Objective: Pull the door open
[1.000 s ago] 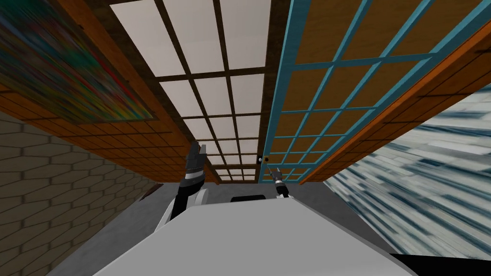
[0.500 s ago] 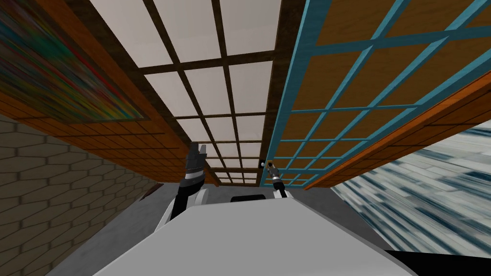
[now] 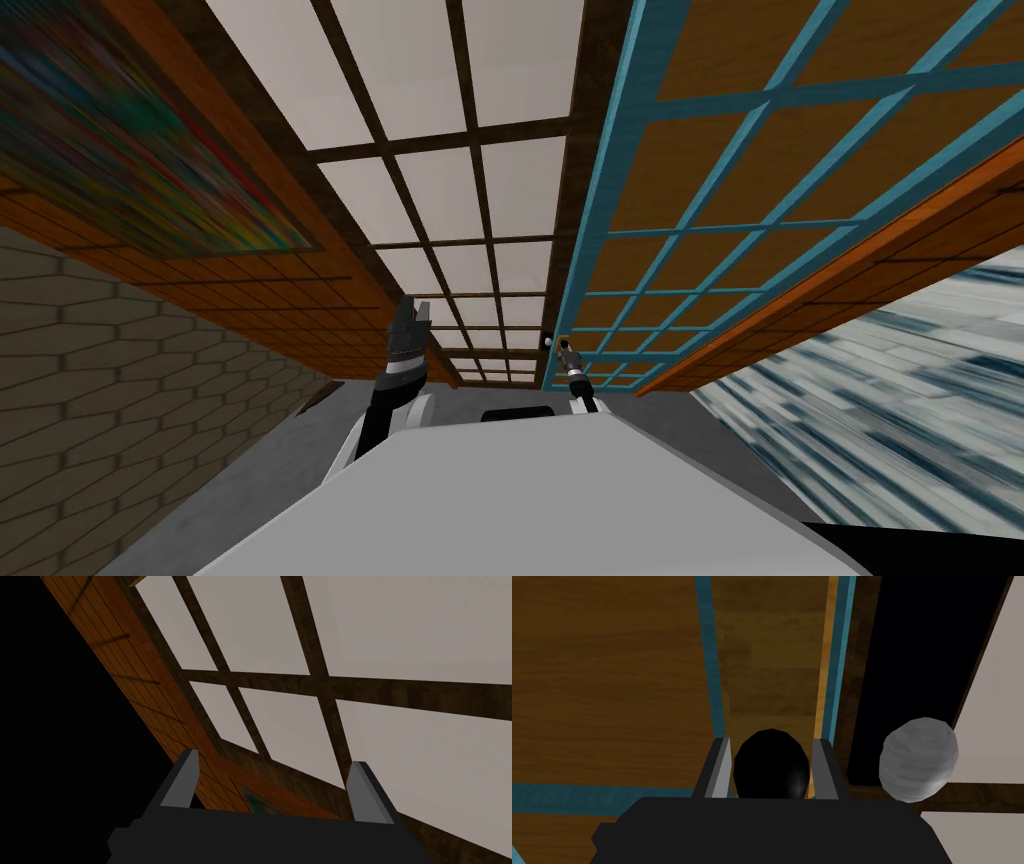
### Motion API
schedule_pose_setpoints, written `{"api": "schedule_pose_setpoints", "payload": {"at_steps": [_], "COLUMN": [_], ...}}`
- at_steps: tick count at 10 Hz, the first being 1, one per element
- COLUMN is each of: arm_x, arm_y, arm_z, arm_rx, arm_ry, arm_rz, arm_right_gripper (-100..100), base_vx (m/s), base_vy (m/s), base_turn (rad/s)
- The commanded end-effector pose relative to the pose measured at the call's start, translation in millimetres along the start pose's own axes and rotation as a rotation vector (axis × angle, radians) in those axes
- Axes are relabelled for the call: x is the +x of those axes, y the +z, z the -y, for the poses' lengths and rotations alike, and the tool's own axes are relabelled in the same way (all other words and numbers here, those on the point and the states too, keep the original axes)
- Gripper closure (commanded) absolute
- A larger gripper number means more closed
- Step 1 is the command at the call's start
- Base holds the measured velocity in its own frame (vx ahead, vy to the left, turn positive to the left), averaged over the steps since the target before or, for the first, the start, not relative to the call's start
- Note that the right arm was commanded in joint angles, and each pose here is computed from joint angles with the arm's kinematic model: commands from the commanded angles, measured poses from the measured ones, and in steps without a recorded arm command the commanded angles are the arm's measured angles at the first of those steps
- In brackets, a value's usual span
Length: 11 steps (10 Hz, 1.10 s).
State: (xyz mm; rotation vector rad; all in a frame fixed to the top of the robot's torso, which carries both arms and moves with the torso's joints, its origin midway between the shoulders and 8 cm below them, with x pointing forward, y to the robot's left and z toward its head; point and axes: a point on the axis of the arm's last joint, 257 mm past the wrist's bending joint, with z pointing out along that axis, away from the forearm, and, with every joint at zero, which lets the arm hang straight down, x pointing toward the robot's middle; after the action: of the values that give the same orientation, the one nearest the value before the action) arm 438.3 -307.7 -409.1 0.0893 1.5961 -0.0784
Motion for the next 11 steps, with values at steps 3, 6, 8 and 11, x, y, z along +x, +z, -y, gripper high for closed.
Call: {"api": "schedule_pose_setpoints", "payload": {"at_steps": [3, 6, 8, 11], "arm_x": [19.3, 28.1, 34.3, 45.1], "arm_y": [-20.1, -30.3, -38.8, -55.6], "arm_z": [25.3, 37.3, 49.9, 75.1], "arm_rx": [0.036, 0.054, 0.073, 0.111], "arm_ry": [0.020, 0.029, 0.052, 0.101], "arm_rz": [-0.047, -0.069, -0.084, -0.111], "arm_right_gripper": [100, 100, 100, 100], "base_vx": [-0.145, -0.138, -0.156, -0.126], "base_vy": [0.018, 0.030, 0.024, 0.027], "base_turn": [-0.013, -0.042, -0.008, -0.007]}}
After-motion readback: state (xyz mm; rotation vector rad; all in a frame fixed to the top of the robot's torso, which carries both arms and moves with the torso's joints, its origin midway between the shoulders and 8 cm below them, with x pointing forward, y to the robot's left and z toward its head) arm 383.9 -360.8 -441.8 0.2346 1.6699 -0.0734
